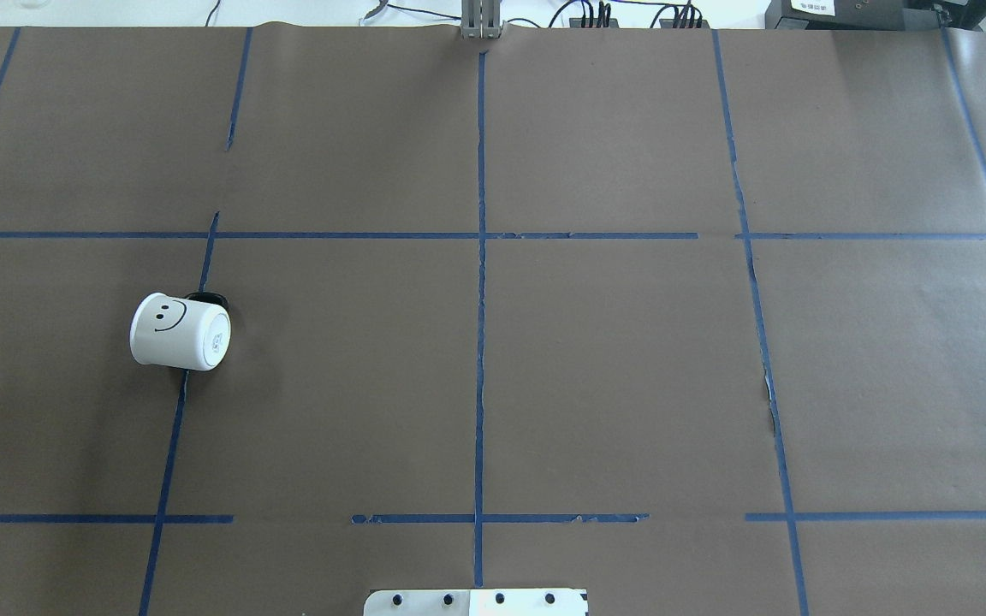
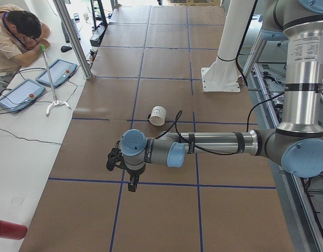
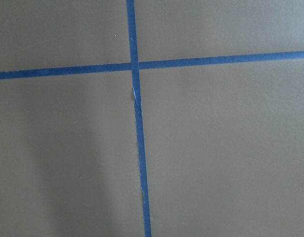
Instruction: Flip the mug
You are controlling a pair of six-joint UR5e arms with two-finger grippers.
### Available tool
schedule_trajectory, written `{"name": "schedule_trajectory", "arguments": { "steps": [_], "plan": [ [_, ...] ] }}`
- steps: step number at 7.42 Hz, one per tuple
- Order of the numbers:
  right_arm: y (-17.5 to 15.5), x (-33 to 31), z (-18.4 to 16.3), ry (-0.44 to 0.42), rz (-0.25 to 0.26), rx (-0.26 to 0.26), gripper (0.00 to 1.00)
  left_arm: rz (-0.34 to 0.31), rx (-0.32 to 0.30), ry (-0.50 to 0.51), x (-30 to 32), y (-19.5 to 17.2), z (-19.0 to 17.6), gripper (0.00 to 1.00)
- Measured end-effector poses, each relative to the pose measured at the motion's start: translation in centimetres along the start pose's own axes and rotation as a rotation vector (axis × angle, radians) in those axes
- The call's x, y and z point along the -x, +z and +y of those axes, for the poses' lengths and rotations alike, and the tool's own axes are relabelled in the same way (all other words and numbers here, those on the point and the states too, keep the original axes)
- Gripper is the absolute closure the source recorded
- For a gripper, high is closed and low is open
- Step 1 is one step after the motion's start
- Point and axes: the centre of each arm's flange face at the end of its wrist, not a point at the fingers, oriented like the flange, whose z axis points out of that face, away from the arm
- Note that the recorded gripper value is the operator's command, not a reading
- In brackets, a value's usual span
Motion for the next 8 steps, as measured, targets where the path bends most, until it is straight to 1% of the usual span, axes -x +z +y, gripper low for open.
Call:
{"name": "schedule_trajectory", "arguments": {
  "steps": [3, 4, 5, 6, 7, 8],
  "plan": [
    [0.0, 0.0, 0.0, 0.0, 0.0, 0.0, 0.0, 0.003, -0.009, 0.015, -0.3, -0.2, -0.2, 0.0],
    [0.0, 0.0, 0.0, 0.0, 0.0, 0.0, 0.0, 0.007, -0.037, 0.057, -1.1, -0.4, -0.6, 0.0],
    [0.0, 0.0, 0.0, 0.0, 0.0, 0.0, 0.0, 0.022, -0.073, 0.136, -2.8, 0.1, -1.3, 0.0],
    [0.0, 0.0, 0.0, 0.0, 0.0, 0.0, 0.0, 0.05, -0.091, 0.194, -5.1, 1.1, -1.8, 0.01],
    [0.0, 0.0, 0.0, 0.0, 0.0, 0.0, 0.0, 0.077, -0.088, 0.194, -7.9, 2.2, -2.2, 0.01],
    [0.0, 0.0, 0.0, 0.0, 0.0, 0.0, 0.0, 0.103, -0.081, 0.161, -11.4, 3.3, -2.5, 0.0]
  ]
}}
